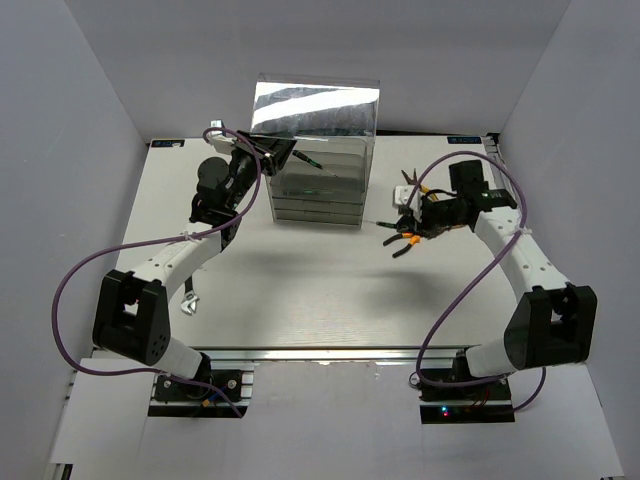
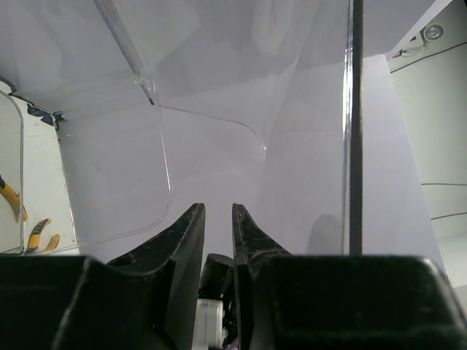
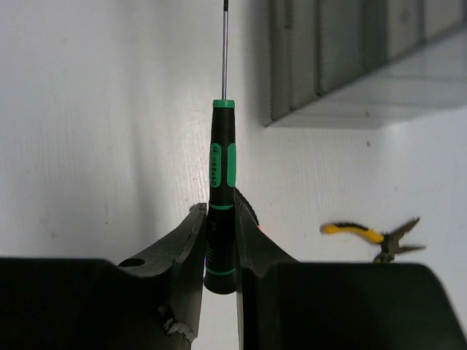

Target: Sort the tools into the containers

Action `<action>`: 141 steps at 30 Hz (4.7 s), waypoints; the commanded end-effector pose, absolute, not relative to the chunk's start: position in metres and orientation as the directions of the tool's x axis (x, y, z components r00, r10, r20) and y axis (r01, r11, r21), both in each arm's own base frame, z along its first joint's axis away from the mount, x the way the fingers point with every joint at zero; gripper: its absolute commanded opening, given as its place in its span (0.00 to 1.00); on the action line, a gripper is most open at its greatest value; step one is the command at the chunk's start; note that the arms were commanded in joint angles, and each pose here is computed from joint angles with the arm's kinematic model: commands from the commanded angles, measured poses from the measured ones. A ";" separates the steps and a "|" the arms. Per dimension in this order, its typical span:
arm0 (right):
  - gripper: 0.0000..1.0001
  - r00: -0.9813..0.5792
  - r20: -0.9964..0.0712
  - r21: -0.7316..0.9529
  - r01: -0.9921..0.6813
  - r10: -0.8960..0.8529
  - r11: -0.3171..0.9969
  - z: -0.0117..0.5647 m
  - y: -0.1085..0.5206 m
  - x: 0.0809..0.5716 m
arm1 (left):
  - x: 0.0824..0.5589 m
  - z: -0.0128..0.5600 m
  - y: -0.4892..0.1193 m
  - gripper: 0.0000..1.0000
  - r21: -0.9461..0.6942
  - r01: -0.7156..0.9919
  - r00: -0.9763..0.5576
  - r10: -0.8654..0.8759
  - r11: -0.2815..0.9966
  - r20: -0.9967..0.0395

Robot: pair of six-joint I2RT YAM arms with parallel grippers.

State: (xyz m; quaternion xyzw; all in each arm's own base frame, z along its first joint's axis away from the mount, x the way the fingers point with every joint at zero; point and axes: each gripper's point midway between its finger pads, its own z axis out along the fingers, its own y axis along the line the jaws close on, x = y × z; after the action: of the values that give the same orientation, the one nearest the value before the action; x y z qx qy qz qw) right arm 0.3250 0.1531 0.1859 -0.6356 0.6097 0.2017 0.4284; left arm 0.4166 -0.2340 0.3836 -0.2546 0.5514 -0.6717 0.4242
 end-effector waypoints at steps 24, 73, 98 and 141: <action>0.00 0.542 -0.542 -0.821 -0.504 -0.642 0.267 0.278 0.324 0.420 | 0.395 0.454 -0.222 0.32 -0.889 0.455 -0.458 -0.869 -0.045 -0.190; 0.76 0.639 -0.496 -0.851 -0.491 -0.588 0.184 0.290 0.301 0.339 | 0.398 0.372 -0.219 0.34 -0.960 0.279 -0.469 -0.868 0.030 -0.164; 0.85 0.689 -0.438 -0.899 -0.340 -0.577 0.276 0.329 0.298 0.350 | 0.386 0.311 -0.216 0.37 -0.985 0.154 -0.500 -0.853 0.079 -0.147; 0.63 -0.240 -0.946 0.212 -0.966 -0.218 0.146 0.208 0.196 0.337 | 0.442 0.154 -0.257 0.39 -0.975 0.025 -0.669 -0.721 0.220 -0.180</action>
State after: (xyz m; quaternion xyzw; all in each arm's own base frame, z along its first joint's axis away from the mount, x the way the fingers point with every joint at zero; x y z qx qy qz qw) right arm 0.3293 0.1966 0.1904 -0.4655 0.6563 0.4490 0.3885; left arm 0.4338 -0.2484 0.1279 -0.2723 0.7307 -0.5481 0.3024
